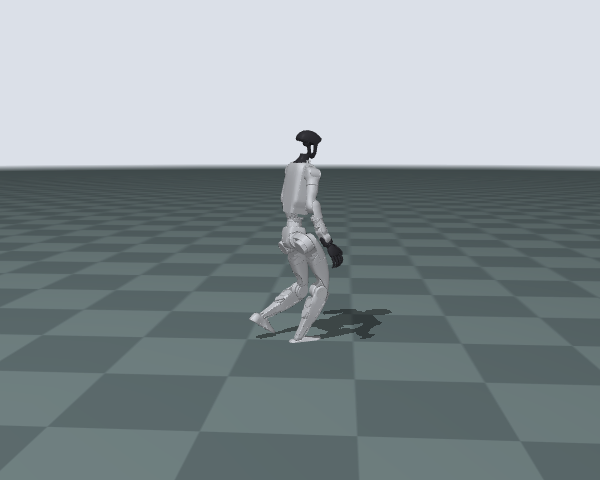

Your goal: Run

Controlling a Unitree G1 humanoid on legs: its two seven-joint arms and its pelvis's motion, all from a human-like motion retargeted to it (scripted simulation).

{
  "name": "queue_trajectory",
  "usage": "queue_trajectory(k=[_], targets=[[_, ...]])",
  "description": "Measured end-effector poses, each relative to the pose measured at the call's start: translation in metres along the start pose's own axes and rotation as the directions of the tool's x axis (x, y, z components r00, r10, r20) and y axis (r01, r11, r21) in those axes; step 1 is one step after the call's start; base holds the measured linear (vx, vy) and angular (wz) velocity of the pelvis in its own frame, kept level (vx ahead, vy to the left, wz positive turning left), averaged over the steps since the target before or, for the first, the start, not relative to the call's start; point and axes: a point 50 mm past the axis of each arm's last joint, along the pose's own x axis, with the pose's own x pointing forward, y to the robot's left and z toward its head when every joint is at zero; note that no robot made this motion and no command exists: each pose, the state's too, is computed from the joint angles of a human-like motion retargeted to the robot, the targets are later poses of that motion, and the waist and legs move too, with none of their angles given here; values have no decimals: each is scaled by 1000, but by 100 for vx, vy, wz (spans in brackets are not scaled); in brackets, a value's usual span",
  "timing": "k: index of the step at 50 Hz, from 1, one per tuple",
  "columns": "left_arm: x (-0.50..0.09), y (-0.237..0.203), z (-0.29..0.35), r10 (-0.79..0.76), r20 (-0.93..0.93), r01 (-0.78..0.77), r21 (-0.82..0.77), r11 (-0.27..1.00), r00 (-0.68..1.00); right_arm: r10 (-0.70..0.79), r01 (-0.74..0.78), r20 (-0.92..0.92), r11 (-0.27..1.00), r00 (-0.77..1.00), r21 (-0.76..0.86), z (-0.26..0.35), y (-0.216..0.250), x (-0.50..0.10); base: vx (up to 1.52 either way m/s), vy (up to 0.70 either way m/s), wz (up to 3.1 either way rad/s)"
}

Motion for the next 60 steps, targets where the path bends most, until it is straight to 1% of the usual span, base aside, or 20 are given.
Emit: queue_trajectory(k=[8,17,22,29,34,38,50,55,60], targets=[[-18,8,-54,10,-164,-1,52,999,986,-41,42,74,999,996,-22,22,-13,8,49,-2,-38],[-43,14,-104,15,-328,10,75,997,945,-27,37,162,998,986,-60,51,-8,13,51,5,-20],[-56,11,-125,8,-407,23,70,997,913,22,-10,160,997,987,-76,50,8,10,55,4,-63],[-59,4,-130,-35,-449,61,44,997,893,149,-140,72,983,986,-115,28,40,1,57,8,-37],[-44,0,-108,-70,-387,94,44,995,920,247,-241,24,959,969,-145,18,54,-5,47,9,3],[-25,5,-76,-53,-289,78,76,994,956,277,-268,35,950,960,-160,21,54,-5,48,4,-1],[12,45,24,119,17,-121,112,986,993,234,-218,125,967,964,-131,38,40,-3,49,-8,-13],[15,62,52,174,114,-190,139,972,978,224,-215,107,973,969,-90,35,44,-4,48,-16,-40],[16,68,62,188,150,-214,177,961,971,224,-220,68,974,972,-53,27,51,-6,47,-17,-46]])
